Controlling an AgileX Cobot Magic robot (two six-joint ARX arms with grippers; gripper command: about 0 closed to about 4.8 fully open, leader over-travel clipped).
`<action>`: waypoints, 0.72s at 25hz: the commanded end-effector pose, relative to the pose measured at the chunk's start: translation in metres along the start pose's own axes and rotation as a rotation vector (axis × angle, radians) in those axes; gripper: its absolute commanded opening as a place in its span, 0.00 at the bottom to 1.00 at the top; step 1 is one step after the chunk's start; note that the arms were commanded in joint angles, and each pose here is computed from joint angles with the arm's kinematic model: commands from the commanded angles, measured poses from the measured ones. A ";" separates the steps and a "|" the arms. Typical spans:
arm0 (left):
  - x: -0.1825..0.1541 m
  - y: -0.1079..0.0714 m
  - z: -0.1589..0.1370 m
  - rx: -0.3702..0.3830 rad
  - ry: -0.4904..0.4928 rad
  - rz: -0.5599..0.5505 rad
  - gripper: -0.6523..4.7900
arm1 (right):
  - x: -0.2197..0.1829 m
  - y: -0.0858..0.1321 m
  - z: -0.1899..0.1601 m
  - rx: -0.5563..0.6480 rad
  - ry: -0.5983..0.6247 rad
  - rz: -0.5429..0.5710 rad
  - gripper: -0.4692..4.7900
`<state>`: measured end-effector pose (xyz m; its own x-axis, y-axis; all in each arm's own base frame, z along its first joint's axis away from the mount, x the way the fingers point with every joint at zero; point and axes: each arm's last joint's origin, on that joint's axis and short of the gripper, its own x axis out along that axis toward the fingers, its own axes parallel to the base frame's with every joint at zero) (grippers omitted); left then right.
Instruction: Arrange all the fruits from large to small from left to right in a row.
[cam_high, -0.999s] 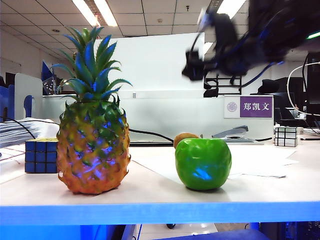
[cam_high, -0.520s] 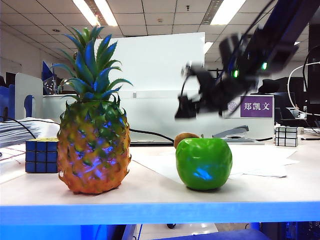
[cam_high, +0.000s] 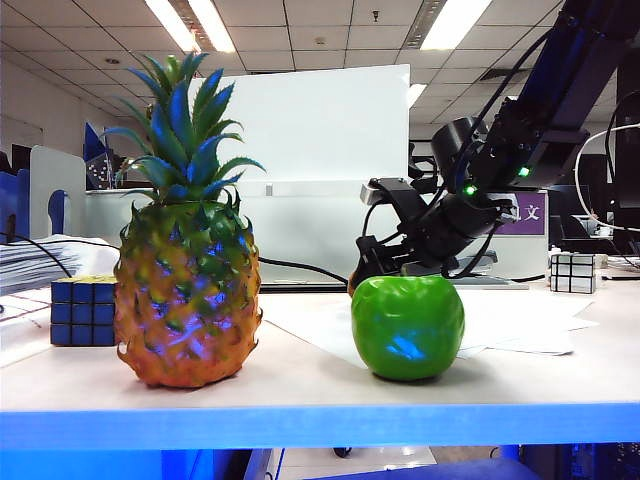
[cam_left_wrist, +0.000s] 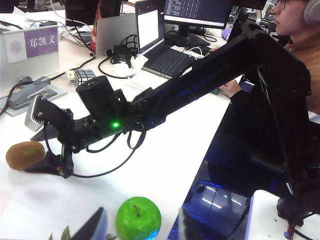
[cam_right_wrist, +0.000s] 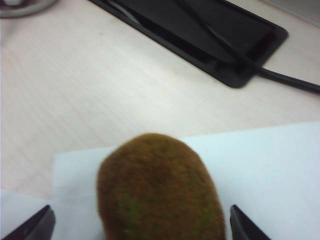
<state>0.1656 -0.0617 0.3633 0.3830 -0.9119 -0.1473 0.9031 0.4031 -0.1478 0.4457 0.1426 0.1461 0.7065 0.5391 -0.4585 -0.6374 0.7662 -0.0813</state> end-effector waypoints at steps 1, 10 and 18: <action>-0.001 -0.001 0.003 0.025 -0.016 -0.004 0.47 | 0.000 0.001 0.003 -0.011 -0.025 0.019 0.28; -0.001 -0.001 0.004 0.023 -0.017 -0.003 0.47 | -0.003 0.001 0.008 0.002 -0.028 0.014 0.08; -0.001 0.000 0.005 0.059 -0.024 0.019 0.47 | -0.096 -0.001 0.093 -0.008 -0.186 -0.095 0.08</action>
<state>0.1662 -0.0616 0.3640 0.4006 -0.9046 -0.1455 0.9002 0.4181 -0.1214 0.4137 0.1289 0.2611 0.7971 0.5296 -0.2902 -0.5813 0.8030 -0.1313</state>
